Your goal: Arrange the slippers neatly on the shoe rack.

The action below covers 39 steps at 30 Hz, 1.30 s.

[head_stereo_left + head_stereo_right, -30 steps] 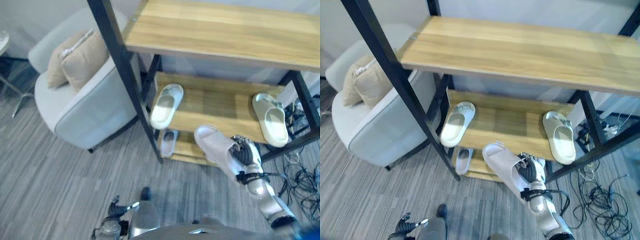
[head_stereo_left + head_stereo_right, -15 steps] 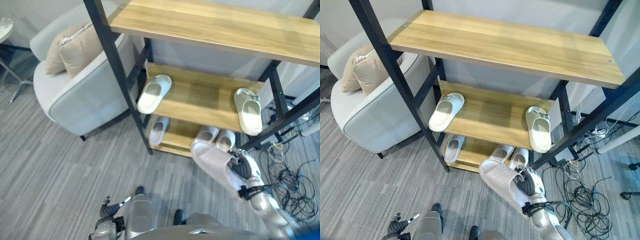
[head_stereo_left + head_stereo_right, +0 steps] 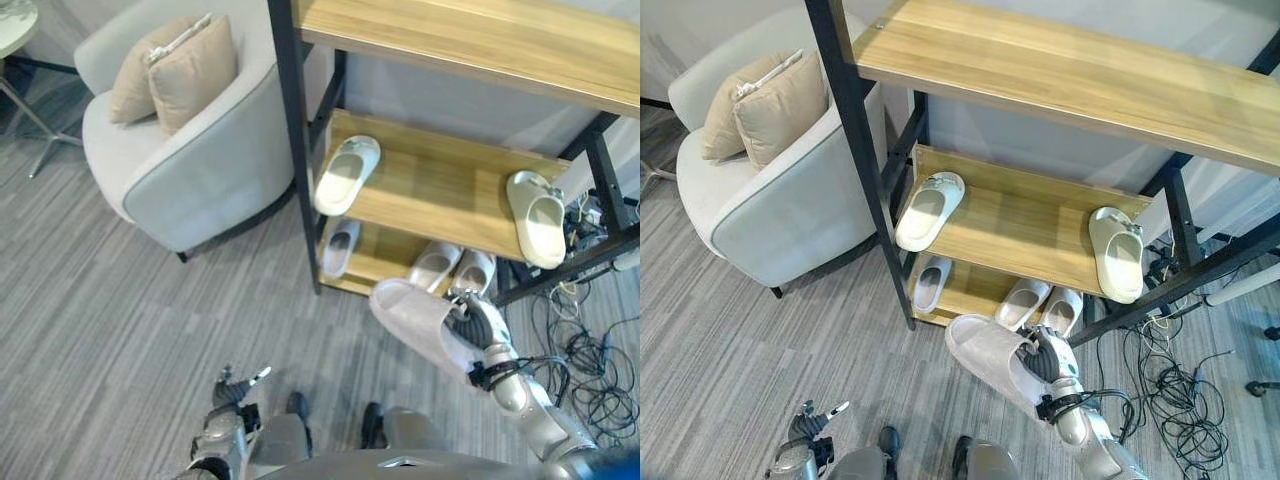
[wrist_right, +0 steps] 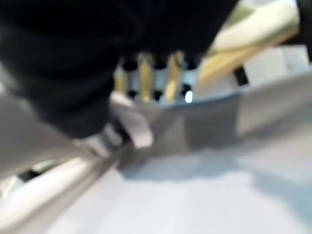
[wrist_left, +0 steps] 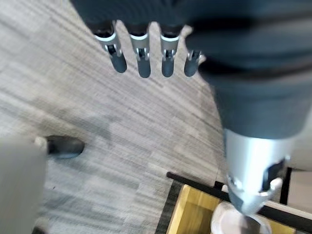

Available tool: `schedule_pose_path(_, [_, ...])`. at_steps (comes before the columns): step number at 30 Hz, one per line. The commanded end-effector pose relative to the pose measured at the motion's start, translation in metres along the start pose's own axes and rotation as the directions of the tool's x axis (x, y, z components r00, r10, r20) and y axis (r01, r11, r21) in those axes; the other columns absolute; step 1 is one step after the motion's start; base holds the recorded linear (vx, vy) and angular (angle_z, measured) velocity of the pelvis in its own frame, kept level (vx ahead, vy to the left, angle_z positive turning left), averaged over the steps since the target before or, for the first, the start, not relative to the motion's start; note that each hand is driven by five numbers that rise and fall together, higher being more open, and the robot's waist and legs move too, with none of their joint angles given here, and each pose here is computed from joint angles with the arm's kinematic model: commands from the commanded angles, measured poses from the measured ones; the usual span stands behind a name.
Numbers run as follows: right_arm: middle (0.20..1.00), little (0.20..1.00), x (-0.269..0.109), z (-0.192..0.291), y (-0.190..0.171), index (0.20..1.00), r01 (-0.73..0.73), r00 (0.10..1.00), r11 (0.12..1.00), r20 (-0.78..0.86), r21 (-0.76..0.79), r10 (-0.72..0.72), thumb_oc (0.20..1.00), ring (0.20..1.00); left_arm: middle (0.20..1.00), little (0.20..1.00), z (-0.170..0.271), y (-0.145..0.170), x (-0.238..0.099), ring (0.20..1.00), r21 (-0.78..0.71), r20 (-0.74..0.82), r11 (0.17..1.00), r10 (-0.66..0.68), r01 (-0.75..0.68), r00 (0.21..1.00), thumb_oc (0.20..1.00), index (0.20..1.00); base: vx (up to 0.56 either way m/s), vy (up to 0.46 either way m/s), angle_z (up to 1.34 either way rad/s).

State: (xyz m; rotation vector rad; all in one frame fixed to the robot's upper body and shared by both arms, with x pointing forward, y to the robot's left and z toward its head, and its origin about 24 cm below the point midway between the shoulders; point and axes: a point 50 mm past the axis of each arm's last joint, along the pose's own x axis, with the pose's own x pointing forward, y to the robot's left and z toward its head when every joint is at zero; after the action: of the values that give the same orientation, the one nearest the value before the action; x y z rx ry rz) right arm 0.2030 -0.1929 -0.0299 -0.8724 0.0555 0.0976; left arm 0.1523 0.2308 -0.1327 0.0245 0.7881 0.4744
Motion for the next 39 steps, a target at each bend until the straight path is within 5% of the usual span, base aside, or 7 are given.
schedule_pose_path(1, [0.2, 0.2, 0.001, 0.018, -0.009, 0.2, 0.023, 0.994, 1.0, 0.11, 0.01, -0.024, 0.2, 0.2, 1.0, 1.0, 0.028, -0.011, 0.003, 1.0, -0.005, 0.133, 0.999, -0.04, 0.041, 0.99, 1.0, 1.0, 0.07, -0.116, 0.35])
schedule_pose_path(10, [0.2, 0.2, 0.011, 0.023, -0.005, 0.2, -0.008, 0.992, 1.0, 0.129, -0.015, 0.009, 0.2, 0.2, 1.0, 1.0, 0.087, -0.013, 0.007, 1.0, -0.181, 0.326, 0.98, -0.017, 0.08, 0.945, 1.0, 1.0, -0.03, -0.117, 0.04])
schedule_pose_path(20, [0.2, 0.2, 0.028, 0.033, -0.016, 0.2, 0.04, 0.979, 0.995, 0.201, -0.09, -0.021, 0.2, 0.2, 1.0, 1.0, 0.149, -0.029, 0.006, 1.0, -0.486, 0.434, 0.86, 0.084, 0.155, 0.897, 1.0, 1.0, -0.09, -0.088, 0.29])
schedule_pose_path(25, [0.2, 0.2, 0.048, 0.053, -0.024, 0.2, 0.161, 0.958, 0.986, 0.247, -0.042, -0.146, 0.2, 0.2, 1.0, 1.0, 0.172, -0.028, 0.004, 1.0, -0.621, 0.435, 0.764, 0.151, 0.174, 0.888, 1.0, 1.0, -0.13, 0.002, 0.15])
schedule_pose_path(32, [0.2, 0.2, 0.075, 0.082, -0.074, 0.2, 0.404, 0.86, 0.911, 0.302, 0.089, -0.411, 0.2, 0.2, 1.0, 1.0, 0.203, -0.019, 0.001, 1.0, -0.596, 0.498, 0.785, 0.199, 0.166, 0.844, 1.0, 1.0, -0.04, 0.013, 0.07])
schedule_pose_path(39, [0.2, 0.2, 0.079, 0.11, -0.14, 0.2, 0.602, 0.661, 0.728, 0.308, 0.327, -0.684, 0.2, 0.2, 1.0, 1.0, 0.239, 0.003, -0.012, 1.0, -0.606, 0.586, 0.777, 0.29, 0.172, 0.756, 1.0, 1.0, 0.09, -0.022, -0.03])
